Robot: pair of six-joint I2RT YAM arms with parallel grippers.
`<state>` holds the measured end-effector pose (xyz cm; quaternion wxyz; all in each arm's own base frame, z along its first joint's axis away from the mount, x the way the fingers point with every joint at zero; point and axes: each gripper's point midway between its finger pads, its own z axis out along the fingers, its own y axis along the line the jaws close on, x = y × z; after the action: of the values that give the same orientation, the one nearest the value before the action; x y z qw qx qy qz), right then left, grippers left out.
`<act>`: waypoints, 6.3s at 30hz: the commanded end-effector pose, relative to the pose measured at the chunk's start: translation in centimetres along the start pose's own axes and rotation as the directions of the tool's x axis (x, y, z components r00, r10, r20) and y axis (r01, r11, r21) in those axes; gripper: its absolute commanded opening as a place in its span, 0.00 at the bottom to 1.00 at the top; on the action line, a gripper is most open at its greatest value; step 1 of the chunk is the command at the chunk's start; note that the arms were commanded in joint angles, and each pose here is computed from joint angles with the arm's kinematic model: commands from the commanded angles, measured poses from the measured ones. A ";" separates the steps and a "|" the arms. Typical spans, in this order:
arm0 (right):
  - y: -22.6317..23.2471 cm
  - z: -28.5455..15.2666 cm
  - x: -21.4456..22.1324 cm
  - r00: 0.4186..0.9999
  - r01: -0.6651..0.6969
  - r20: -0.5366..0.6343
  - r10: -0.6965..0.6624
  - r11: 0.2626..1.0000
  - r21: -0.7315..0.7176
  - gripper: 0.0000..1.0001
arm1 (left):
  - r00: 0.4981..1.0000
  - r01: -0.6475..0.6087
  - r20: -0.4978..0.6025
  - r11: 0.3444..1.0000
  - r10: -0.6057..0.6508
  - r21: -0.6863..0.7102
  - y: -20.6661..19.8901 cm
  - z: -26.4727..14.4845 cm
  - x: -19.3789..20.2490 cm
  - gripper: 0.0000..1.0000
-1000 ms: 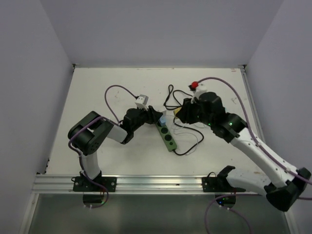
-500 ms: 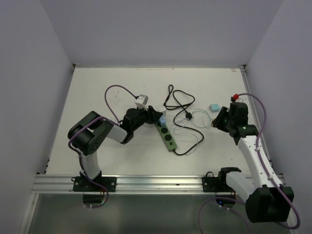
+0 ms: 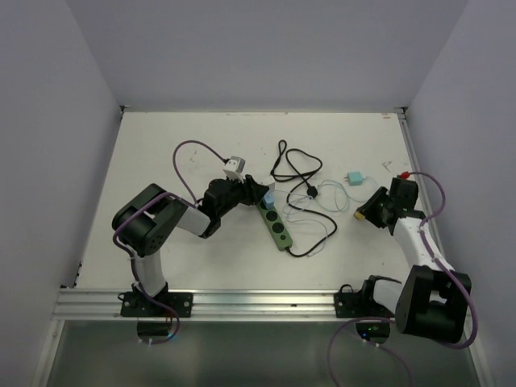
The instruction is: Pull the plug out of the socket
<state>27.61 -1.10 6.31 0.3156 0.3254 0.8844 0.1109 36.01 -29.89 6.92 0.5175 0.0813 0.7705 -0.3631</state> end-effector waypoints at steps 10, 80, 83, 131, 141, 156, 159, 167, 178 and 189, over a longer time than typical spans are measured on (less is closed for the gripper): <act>-1.1 1.5 -0.4 0.996 -0.090 -0.008 0.090 0.996 -0.007 0.36 | 0.945 -0.007 -0.322 0.985 -0.049 -0.171 4.9 -3.4 9.8 0.49; 28.9 -11.0 3.6 0.661 0.746 0.395 -0.637 0.614 -0.258 0.77 | 0.964 -0.172 -0.231 0.970 0.129 -0.173 4.0 -3.1 2.1 0.68; 30.0 -8.9 4.6 0.655 0.754 0.348 -0.671 0.609 -0.246 0.79 | 0.973 -0.158 -0.193 0.974 0.125 -0.164 3.6 -3.2 1.4 0.69; 30.0 3.7 12.9 0.587 0.763 0.018 -0.809 0.546 -0.347 0.65 | 0.989 0.120 -0.073 0.984 -0.131 -0.132 3.1 -2.4 2.6 0.77; 30.2 3.5 12.6 0.632 0.707 -0.014 -0.775 0.584 -0.398 0.36 | 0.985 0.097 -0.116 0.968 -0.126 -0.231 5.0 -3.2 4.1 0.71; 30.0 3.0 11.1 0.678 0.658 -0.034 -0.734 0.626 -0.419 0.15 | 0.962 0.097 -0.220 0.952 -0.165 -0.290 6.4 -3.0 7.3 0.62; 29.8 3.2 10.3 0.702 0.630 -0.047 -0.711 0.650 -0.425 0.12 | 0.955 0.092 -0.243 0.948 -0.171 -0.304 6.7 -3.6 8.1 0.59; 29.6 3.0 8.9 0.739 0.589 -0.054 -0.671 0.684 -0.430 0.07 | 0.935 0.090 -0.302 0.946 -0.188 -0.311 7.1 -3.8 9.9 0.45; 28.7 2.5 7.3 0.734 0.626 -0.025 -0.679 0.690 -0.365 0.03 | 0.921 0.078 -0.339 0.942 -0.193 -0.326 7.6 -3.7 11.1 0.25; 29.1 2.2 10.8 0.566 0.812 0.010 -0.824 0.555 -0.181 0.01 | 0.910 0.062 -0.363 0.933 -0.199 -0.355 8.4 -3.5 12.1 0.22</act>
<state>37.90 27.13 8.48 0.2995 -0.1154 0.9433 0.0843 36.31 -29.28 2.92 0.4417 0.0147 0.8210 -0.3614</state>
